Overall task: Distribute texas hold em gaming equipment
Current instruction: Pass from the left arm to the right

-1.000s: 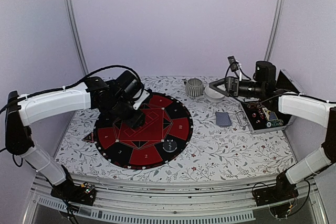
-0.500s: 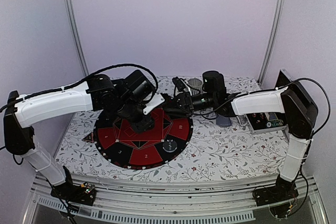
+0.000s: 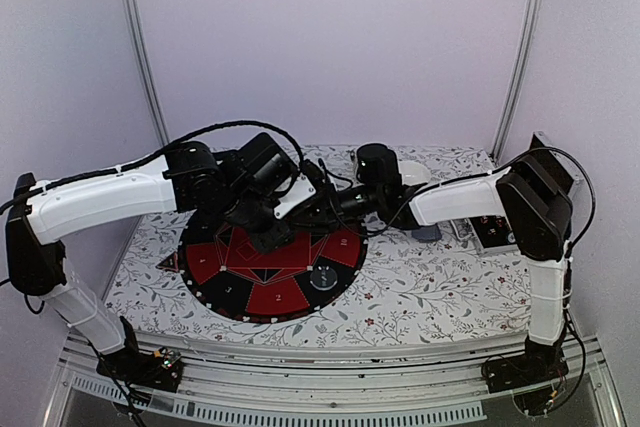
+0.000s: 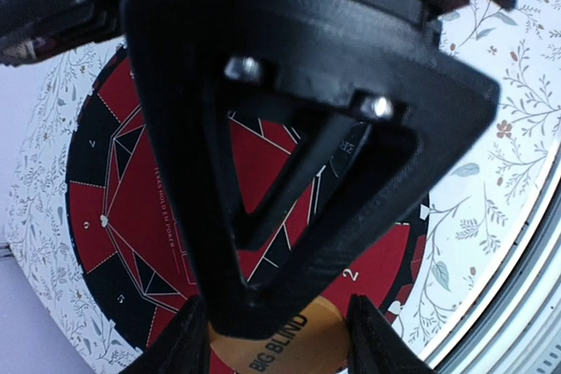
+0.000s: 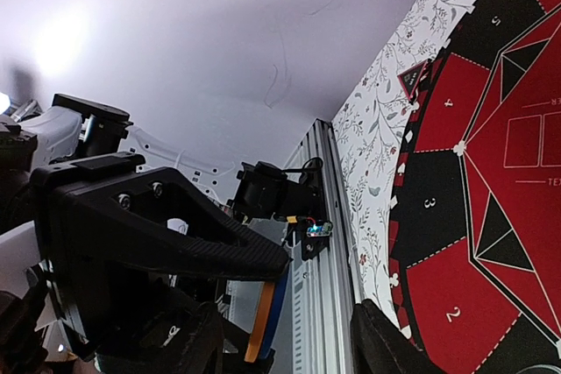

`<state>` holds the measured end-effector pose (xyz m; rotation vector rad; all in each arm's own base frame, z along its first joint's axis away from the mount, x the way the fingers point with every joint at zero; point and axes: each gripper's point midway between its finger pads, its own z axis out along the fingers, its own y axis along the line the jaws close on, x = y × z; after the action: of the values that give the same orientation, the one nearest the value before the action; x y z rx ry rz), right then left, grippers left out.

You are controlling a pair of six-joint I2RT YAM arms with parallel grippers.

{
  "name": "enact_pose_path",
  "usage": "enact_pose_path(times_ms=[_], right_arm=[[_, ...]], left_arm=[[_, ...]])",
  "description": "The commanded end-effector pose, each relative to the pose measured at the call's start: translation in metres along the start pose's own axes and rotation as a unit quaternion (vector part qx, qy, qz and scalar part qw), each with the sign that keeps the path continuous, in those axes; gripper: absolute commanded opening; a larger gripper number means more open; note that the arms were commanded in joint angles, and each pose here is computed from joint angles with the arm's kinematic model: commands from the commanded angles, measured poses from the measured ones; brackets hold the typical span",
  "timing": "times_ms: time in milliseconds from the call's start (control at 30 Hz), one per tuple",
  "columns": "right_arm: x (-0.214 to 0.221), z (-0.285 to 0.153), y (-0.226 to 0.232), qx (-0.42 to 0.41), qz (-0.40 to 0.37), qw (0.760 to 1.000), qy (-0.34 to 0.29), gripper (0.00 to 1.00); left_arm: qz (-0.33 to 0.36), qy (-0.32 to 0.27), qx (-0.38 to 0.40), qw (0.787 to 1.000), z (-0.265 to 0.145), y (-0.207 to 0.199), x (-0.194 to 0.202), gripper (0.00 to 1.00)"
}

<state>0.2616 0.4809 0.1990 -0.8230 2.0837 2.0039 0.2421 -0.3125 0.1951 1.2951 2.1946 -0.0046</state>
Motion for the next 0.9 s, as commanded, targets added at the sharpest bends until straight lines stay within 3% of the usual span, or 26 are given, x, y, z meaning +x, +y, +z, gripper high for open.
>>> enact_pose_path(times_ms=[0, 167, 433, 533, 700, 733, 867], right_arm=[[0.004, 0.017, 0.008, -0.026, -0.004, 0.999, 0.022, 0.51], [0.008, 0.022, 0.003, -0.024, 0.004, 0.999, 0.026, 0.46], [0.010, 0.021, 0.004, -0.028, 0.004, 0.999, 0.033, 0.10], [0.010, 0.020, 0.005, -0.029, 0.001, 0.999, 0.034, 0.05], [0.005, 0.013, 0.012, -0.016, -0.014, 0.999, 0.028, 0.02], [0.004, 0.011, 0.015, -0.012, -0.027, 0.999, 0.027, 0.03], [0.001, -0.004, 0.031, 0.001, -0.078, 0.997, 0.019, 0.02]], left_arm=[[0.013, -0.018, -0.009, 1.000, -0.002, -0.002, -0.011, 0.25], [0.015, -0.017, -0.020, 1.000, 0.001, 0.001, -0.010, 0.25], [0.016, -0.020, -0.013, 1.000, 0.001, -0.002, -0.010, 0.27], [0.011, -0.024, -0.010, 1.000, -0.001, -0.003, -0.010, 0.43], [-0.017, -0.077, 0.011, 0.997, -0.024, -0.002, -0.020, 0.91], [-0.025, -0.092, 0.023, 0.995, -0.030, -0.003, -0.022, 0.97], [-0.081, -0.172, 0.091, 0.978, -0.062, 0.006, -0.030, 0.98]])
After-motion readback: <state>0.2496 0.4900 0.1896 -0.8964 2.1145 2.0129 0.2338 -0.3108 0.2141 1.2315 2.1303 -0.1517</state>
